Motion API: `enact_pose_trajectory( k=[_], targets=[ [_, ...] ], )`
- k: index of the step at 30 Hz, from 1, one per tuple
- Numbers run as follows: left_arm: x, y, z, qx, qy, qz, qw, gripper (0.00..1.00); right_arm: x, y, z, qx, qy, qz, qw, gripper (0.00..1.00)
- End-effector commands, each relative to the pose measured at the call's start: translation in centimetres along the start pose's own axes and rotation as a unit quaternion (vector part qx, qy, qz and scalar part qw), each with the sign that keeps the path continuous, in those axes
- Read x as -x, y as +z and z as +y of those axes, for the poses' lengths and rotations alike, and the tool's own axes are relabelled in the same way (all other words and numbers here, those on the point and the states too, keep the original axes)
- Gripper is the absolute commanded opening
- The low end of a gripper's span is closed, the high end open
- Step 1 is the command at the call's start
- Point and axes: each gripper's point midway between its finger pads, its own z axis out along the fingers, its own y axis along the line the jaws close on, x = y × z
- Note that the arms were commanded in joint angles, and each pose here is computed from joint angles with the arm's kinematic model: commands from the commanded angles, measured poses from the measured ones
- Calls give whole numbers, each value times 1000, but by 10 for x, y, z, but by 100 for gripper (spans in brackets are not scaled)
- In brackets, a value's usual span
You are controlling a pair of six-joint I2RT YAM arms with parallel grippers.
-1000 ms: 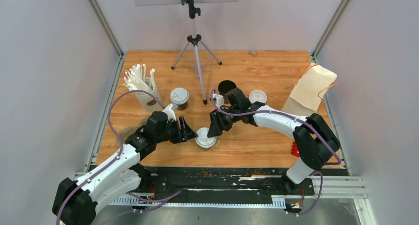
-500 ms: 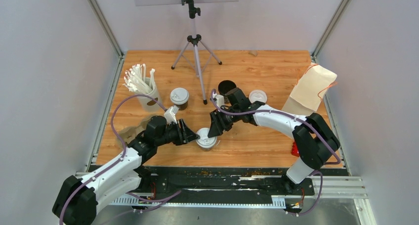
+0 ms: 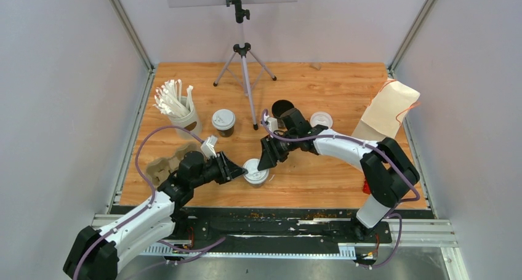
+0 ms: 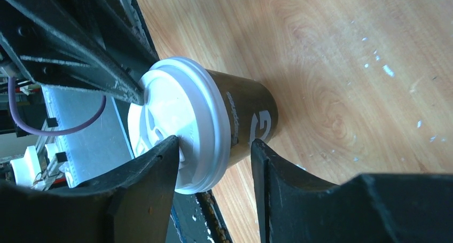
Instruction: Pack the takeout coffee
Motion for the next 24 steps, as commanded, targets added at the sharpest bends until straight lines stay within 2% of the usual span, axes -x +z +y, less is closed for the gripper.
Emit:
enact_pose_trajectory(
  k=[1, 8, 16, 24],
  targets=[
    [-18, -2, 21, 41, -45, 7, 998, 38, 10, 4, -27, -50, -8, 0, 999, 52],
    [-17, 1, 1, -5, -96, -21, 995, 45, 37, -7, -19, -56, -18, -18, 998, 61],
    [-16, 1, -1, -4, -92, -23, 996, 56, 50, -20, -11, -69, -10, -32, 997, 68],
    [-4, -6, -9, 9, -50, -35, 998, 66, 48, -38, -2, -95, 32, -57, 993, 75]
  ],
)
